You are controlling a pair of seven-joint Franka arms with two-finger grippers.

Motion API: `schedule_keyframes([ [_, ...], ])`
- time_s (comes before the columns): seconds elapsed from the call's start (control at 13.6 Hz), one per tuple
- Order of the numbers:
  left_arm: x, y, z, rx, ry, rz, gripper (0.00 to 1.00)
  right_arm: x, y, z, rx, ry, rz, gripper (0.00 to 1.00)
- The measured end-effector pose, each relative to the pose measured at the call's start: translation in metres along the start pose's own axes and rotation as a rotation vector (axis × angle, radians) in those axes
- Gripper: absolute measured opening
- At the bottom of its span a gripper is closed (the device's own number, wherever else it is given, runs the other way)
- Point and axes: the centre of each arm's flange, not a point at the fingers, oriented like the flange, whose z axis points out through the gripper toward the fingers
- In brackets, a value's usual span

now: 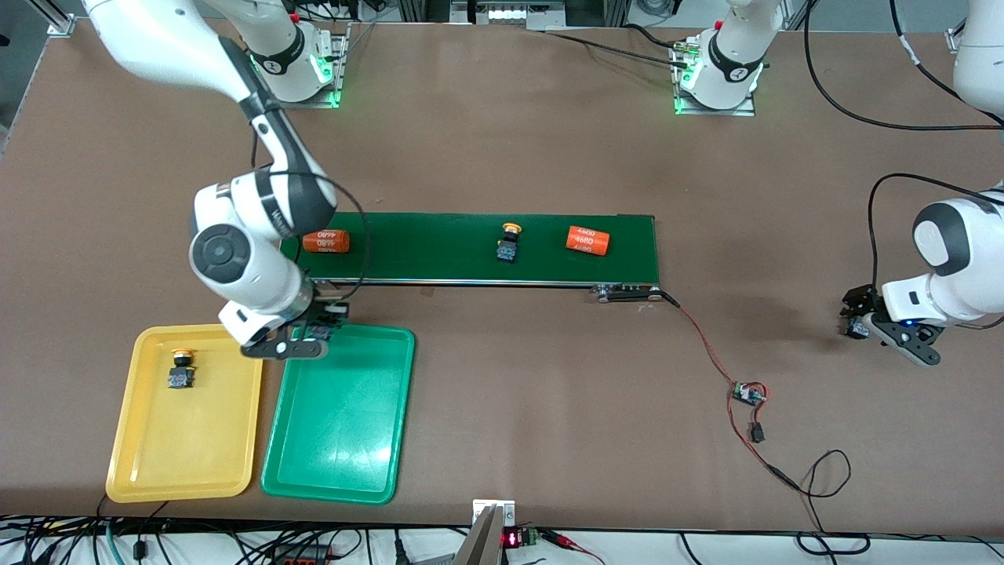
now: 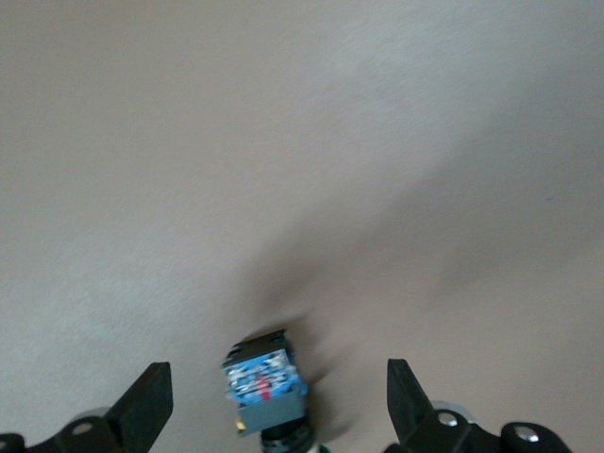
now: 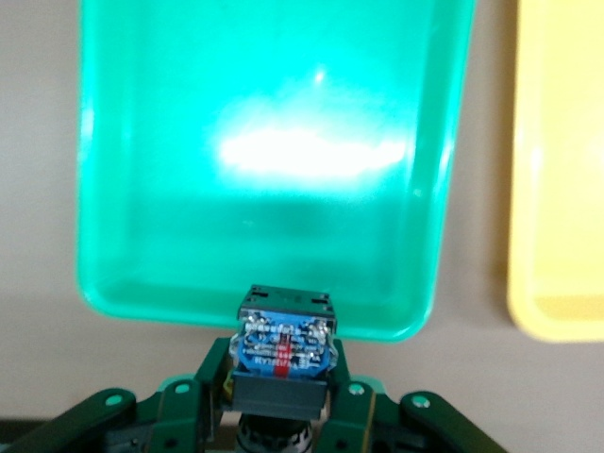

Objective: Sort buttons by color to trays
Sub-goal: 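Drop the green button into the green tray while the left gripper withdraws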

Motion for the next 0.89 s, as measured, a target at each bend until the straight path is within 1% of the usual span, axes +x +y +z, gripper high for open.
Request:
schedule_keyframes([
  [0.15, -0.014, -0.009, 0.014, 0.002, 0.008, -0.030, 1.00, 0.008, 0.013, 0.024, 0.000, 0.010, -0.006, 0.44],
  [0.3, -0.022, -0.012, 0.025, -0.010, 0.006, -0.081, 1.00, 0.014, 0.016, 0.051, 0.014, 0.042, -0.013, 0.44],
  [0.44, -0.025, -0.011, 0.032, -0.023, -0.001, -0.124, 1.00, 0.020, 0.022, 0.079, 0.020, 0.084, -0.018, 0.44],
  [0.52, -0.027, -0.010, 0.037, -0.031, -0.005, -0.136, 1.00, 0.024, 0.029, 0.089, 0.020, 0.113, -0.025, 0.44],
  [0.66, -0.030, -0.010, 0.045, -0.043, -0.011, -0.144, 1.00, 0.032, 0.039, 0.100, 0.019, 0.160, -0.048, 0.44],
  [0.74, -0.031, -0.010, 0.046, -0.045, -0.011, -0.145, 0.96, 0.035, 0.039, 0.102, 0.020, 0.167, -0.051, 0.44],
  [0.81, -0.031, -0.010, 0.046, -0.045, -0.012, -0.145, 0.96, 0.036, 0.039, 0.106, 0.020, 0.167, -0.052, 0.44],
  [0.89, -0.032, -0.009, 0.047, -0.049, -0.015, -0.146, 0.90, 0.036, 0.038, 0.109, 0.021, 0.166, -0.052, 0.44],
])
